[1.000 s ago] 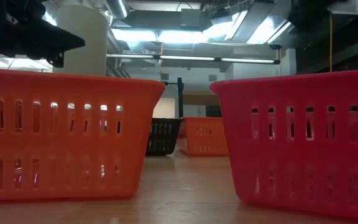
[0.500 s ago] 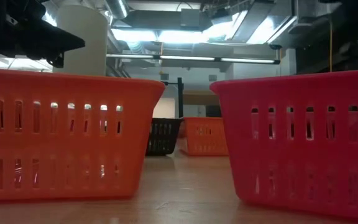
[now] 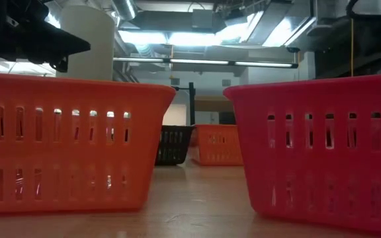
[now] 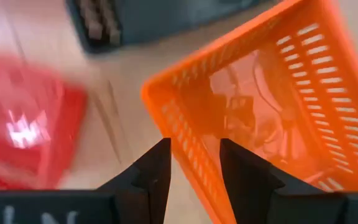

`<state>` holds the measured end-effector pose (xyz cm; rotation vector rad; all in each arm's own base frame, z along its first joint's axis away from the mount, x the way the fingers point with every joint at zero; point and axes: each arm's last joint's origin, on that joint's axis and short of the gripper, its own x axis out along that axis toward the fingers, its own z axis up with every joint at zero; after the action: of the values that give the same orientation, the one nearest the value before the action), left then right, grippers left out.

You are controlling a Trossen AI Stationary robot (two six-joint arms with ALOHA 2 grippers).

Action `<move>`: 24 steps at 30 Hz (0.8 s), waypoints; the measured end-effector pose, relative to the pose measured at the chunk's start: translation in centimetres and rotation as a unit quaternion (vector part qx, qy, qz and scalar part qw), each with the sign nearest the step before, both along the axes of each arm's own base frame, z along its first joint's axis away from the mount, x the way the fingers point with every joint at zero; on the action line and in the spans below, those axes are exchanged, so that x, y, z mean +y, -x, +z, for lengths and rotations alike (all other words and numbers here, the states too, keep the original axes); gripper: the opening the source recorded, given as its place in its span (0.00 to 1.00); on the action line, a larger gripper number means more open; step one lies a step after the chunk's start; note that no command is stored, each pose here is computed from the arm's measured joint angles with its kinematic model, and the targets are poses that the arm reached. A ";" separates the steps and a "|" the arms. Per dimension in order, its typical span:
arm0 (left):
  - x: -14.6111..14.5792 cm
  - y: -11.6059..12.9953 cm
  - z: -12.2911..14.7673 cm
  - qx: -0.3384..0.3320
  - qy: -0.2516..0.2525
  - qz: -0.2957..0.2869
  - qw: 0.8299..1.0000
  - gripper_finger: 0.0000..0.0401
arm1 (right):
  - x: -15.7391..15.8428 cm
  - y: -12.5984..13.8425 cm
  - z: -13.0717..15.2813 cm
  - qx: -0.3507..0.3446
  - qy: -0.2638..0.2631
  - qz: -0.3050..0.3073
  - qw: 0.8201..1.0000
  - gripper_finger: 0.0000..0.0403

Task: Stack baskets on shelf by color
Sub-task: Put the top right orange bin on the shelf

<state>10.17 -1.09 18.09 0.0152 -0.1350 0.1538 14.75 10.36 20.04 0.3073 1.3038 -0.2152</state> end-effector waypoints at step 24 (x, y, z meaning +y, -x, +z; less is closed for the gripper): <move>0.0 0.0 -0.1 0.007 -0.005 0.002 1.000 0.00 | 1.3 -2.7 -1.9 -0.032 0.002 -0.230 0.973 0.34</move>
<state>10.19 -1.08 17.97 0.0258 -0.1220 0.1563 17.50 11.61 18.14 0.6084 1.1529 -0.5949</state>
